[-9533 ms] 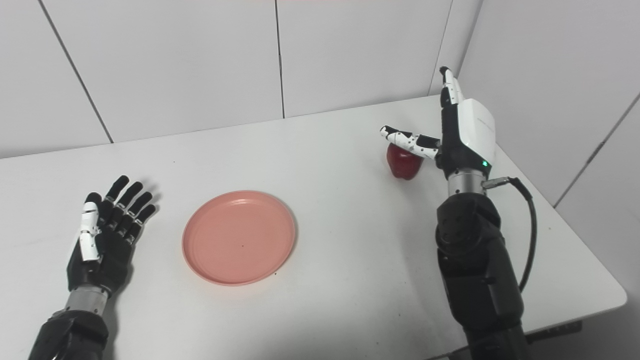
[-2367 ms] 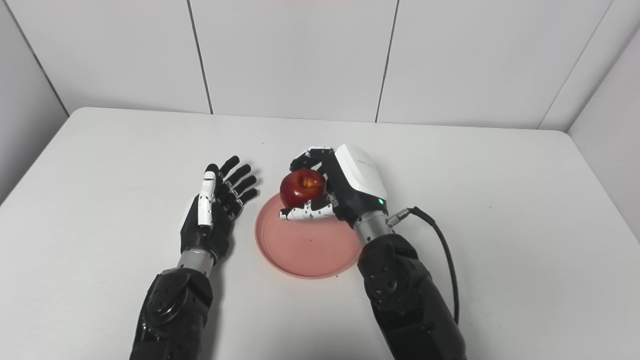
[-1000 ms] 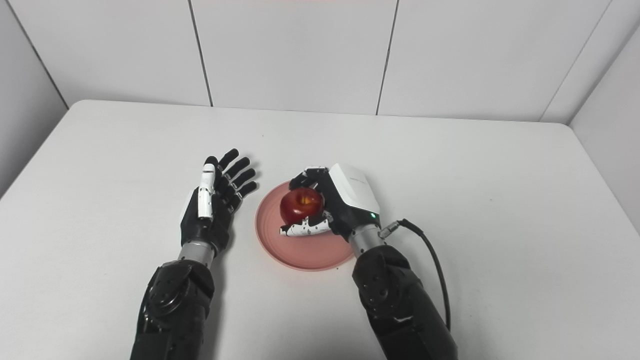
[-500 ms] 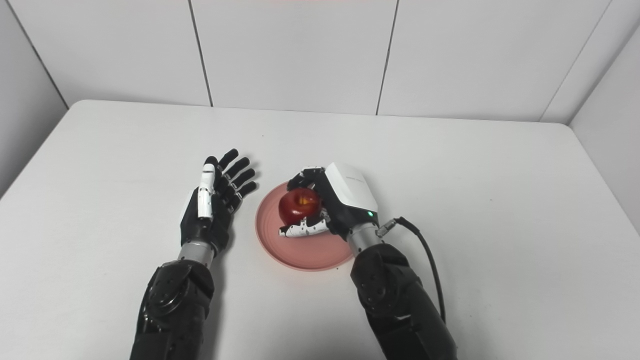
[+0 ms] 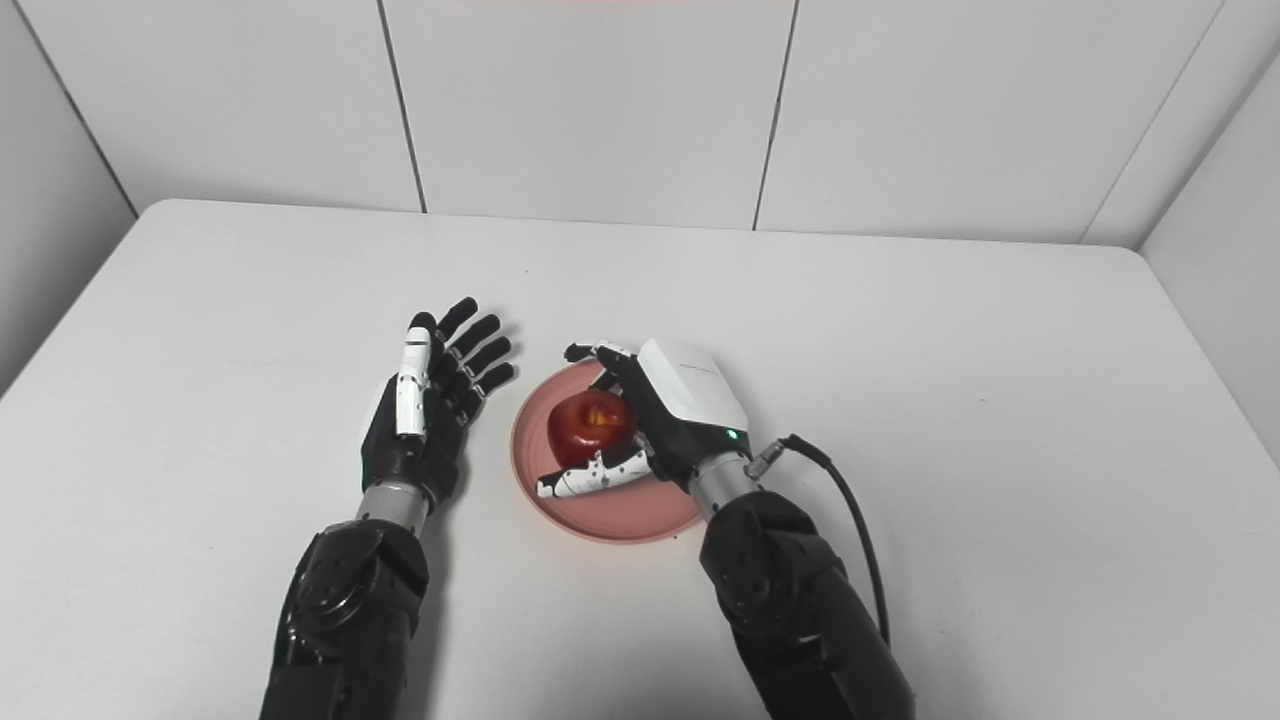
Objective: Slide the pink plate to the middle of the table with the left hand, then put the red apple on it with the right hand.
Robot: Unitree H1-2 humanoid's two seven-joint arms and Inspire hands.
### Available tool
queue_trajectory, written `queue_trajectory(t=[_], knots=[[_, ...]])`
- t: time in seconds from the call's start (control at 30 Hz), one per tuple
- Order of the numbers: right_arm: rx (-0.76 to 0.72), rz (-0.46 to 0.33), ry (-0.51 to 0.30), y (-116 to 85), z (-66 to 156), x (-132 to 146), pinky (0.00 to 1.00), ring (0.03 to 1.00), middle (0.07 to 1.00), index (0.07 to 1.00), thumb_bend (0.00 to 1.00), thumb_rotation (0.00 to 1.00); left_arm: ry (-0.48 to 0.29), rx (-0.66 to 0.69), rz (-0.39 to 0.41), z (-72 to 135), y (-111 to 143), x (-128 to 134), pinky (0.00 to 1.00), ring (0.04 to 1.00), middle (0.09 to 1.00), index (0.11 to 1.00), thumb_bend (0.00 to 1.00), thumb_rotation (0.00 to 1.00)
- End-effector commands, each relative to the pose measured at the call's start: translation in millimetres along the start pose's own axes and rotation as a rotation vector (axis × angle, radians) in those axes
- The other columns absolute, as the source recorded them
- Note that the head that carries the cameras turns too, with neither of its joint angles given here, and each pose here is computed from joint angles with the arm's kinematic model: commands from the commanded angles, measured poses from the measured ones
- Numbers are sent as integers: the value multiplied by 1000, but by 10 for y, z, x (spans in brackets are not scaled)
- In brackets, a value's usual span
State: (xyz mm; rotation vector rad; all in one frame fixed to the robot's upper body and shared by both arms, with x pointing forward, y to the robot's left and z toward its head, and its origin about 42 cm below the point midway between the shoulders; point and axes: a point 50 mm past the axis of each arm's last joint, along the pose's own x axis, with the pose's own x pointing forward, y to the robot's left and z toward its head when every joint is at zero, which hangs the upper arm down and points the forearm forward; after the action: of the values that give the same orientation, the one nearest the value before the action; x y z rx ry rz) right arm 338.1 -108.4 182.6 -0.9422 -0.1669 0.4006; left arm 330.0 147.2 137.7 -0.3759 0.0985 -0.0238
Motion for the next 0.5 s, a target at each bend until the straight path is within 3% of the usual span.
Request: queue_trajectory(t=[0.0, 0.03, 0.17, 0.47], knots=[[-12, -52, -36, -161, 125, 38, 446, 570, 684, 793, 1000, 452, -12, -5, -11, 56, -61, 35, 803, 817, 833, 830, 402, 1000], [-13, -51, -40, -168, 122, 32, 538, 659, 740, 803, 1000, 470, -13, -5, -11, 56, -61, 35, 802, 816, 832, 828, 402, 1000], [-19, -53, -50, -193, 112, 13, 664, 777, 810, 830, 1000, 513, -14, -3, -10, 58, -58, 33, 799, 815, 830, 827, 401, 1000], [-31, -79, -52, -309, 76, -33, 805, 844, 867, 901, 1000, 621, -15, -1, -9, 55, -38, 32, 804, 816, 830, 827, 405, 1000]])
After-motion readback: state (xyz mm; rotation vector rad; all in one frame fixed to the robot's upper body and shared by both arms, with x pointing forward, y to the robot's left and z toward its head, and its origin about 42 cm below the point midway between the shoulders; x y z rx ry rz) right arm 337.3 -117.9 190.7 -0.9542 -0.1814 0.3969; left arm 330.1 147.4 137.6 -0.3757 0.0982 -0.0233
